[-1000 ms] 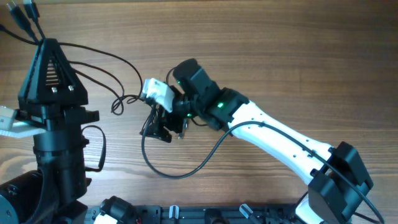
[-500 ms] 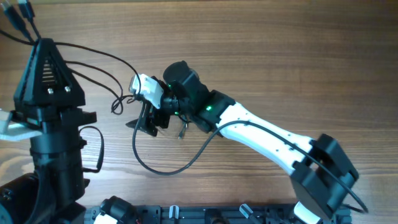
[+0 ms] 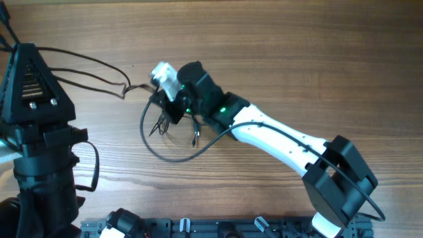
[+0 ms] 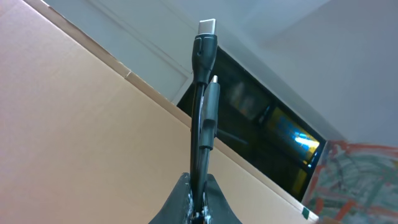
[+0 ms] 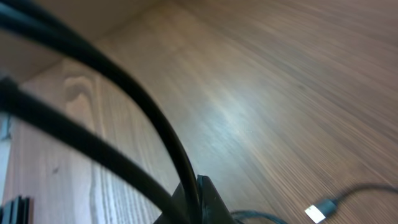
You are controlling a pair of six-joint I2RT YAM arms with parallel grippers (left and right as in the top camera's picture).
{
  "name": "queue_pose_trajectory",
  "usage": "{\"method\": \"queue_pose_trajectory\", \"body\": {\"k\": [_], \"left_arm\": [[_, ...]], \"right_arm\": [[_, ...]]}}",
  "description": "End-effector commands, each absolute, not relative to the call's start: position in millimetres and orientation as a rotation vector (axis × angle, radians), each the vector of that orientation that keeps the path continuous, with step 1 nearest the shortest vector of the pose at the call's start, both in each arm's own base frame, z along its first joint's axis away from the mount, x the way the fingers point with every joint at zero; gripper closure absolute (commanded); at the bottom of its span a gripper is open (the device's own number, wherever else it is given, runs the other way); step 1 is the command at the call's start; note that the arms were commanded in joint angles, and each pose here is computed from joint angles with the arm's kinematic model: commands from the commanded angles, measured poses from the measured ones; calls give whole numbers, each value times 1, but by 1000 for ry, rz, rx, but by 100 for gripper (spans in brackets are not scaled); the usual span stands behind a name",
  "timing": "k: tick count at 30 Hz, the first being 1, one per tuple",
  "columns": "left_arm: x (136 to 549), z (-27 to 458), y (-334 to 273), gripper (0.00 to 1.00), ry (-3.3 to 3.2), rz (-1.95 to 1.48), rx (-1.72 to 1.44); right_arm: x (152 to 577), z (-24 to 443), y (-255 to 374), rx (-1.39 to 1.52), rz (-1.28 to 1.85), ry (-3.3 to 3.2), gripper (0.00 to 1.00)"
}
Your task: Untangle cables
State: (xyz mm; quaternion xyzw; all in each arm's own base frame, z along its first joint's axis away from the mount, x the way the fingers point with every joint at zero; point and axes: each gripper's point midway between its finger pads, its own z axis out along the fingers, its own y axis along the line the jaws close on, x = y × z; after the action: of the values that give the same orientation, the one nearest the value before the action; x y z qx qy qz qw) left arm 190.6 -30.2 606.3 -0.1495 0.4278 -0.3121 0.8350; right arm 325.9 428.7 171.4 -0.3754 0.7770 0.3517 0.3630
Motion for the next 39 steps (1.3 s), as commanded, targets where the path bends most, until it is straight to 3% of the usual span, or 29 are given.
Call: {"method": "queue_pose_trajectory", "body": {"k": [1, 8, 13, 26, 28, 29, 31, 32, 39], "left_arm": [[183, 613, -25, 96, 891, -619, -306], [200, 588, -11, 96, 989, -517, -409], [215, 564, -8, 96, 1100, -396, -421], [296, 442, -52, 94, 1617, -135, -284], [311, 421, -59, 80, 1688, -96, -262], [317, 414, -63, 62, 1711, -83, -255], [333, 397, -71, 16, 1759, -55, -240], [340, 390, -75, 0, 1777, -45, -234], [369, 357, -98, 0, 1860, -47, -179]], "right_arm": [[369, 159, 391, -713, 842, 2155, 96], [432, 177, 240, -324, 672, 2321, 96], [438, 203, 148, -168, 551, 2336, 96], [425, 293, 78, -60, 376, 2126, 96], [416, 309, 86, -96, 432, 2087, 96], [412, 314, 91, -116, 472, 2075, 96], [402, 321, 106, -93, 619, 2075, 96], [396, 324, 119, -97, 727, 2080, 96], [372, 316, 211, -343, 943, 2088, 96]]}}
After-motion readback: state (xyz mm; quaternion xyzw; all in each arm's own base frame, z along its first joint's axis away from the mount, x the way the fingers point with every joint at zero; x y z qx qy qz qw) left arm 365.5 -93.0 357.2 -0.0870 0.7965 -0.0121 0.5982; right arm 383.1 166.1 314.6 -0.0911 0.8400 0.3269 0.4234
